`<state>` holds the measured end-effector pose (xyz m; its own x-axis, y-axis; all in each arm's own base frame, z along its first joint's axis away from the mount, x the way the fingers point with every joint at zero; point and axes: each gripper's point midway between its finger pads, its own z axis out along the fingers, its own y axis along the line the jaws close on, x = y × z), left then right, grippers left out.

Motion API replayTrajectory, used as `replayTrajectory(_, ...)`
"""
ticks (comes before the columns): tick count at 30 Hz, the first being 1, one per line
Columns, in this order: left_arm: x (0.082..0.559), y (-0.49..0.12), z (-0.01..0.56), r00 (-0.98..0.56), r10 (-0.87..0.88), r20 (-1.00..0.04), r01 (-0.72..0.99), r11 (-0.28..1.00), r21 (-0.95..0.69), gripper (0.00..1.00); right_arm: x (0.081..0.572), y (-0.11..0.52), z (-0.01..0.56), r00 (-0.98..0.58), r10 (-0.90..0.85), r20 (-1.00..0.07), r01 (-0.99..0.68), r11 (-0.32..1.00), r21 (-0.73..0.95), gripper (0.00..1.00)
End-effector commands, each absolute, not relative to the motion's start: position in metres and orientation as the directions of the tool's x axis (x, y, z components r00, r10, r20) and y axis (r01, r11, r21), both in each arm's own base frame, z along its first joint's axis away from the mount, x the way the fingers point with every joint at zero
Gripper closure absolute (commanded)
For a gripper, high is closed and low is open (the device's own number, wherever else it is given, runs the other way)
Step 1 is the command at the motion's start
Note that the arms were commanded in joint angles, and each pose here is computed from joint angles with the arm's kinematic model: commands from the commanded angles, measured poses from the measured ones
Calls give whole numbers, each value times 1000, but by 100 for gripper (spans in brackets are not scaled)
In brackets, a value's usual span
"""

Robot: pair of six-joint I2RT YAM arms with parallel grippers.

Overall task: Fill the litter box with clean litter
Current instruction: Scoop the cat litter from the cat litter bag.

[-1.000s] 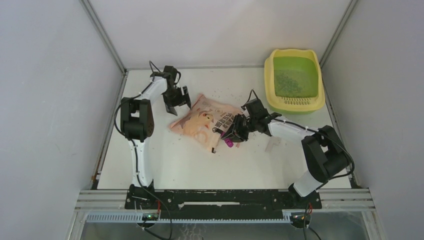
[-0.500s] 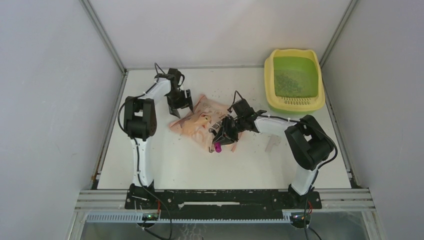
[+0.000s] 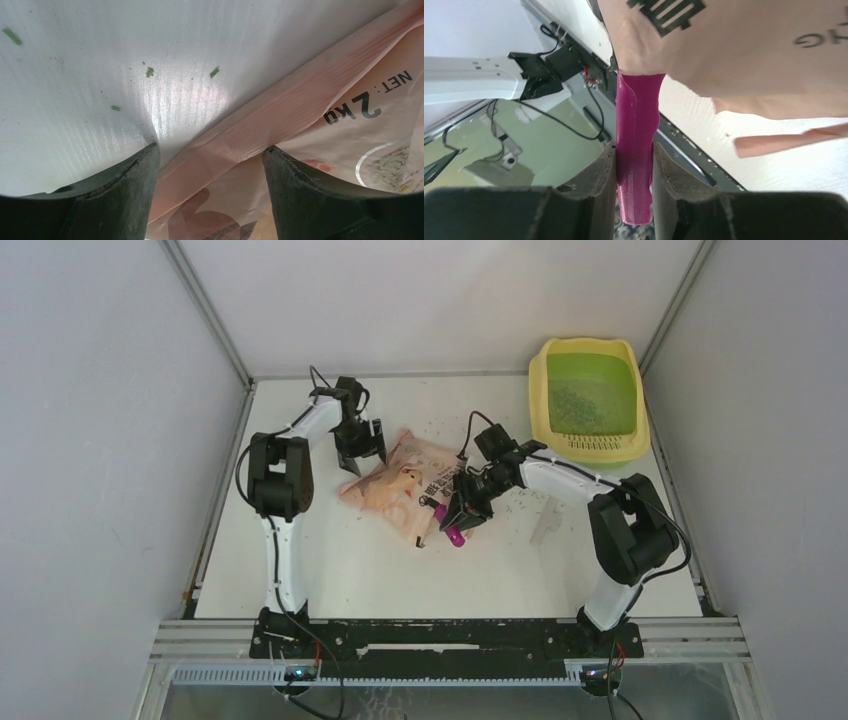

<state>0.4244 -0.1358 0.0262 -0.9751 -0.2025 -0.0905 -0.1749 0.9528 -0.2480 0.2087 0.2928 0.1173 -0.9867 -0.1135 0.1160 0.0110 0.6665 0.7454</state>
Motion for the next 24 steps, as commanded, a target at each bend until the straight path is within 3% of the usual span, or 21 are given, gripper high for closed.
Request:
replayTrajectory(1,426,-139,37,-980,-162,-111,-130,959,-251,21,200,303,126,-968,-184,167,31,578,815,100)
replayTrajectory(16,427,-136,50,-981,-114,-154,-83,978,-193,21,218,316,133,-903,-111,414,301,523,797,100)
replayTrajectory(24,418,-151,44,-987,-58,-150,-33,986,-164,22,250,328,123,-905,-60,422,308,592,745,100)
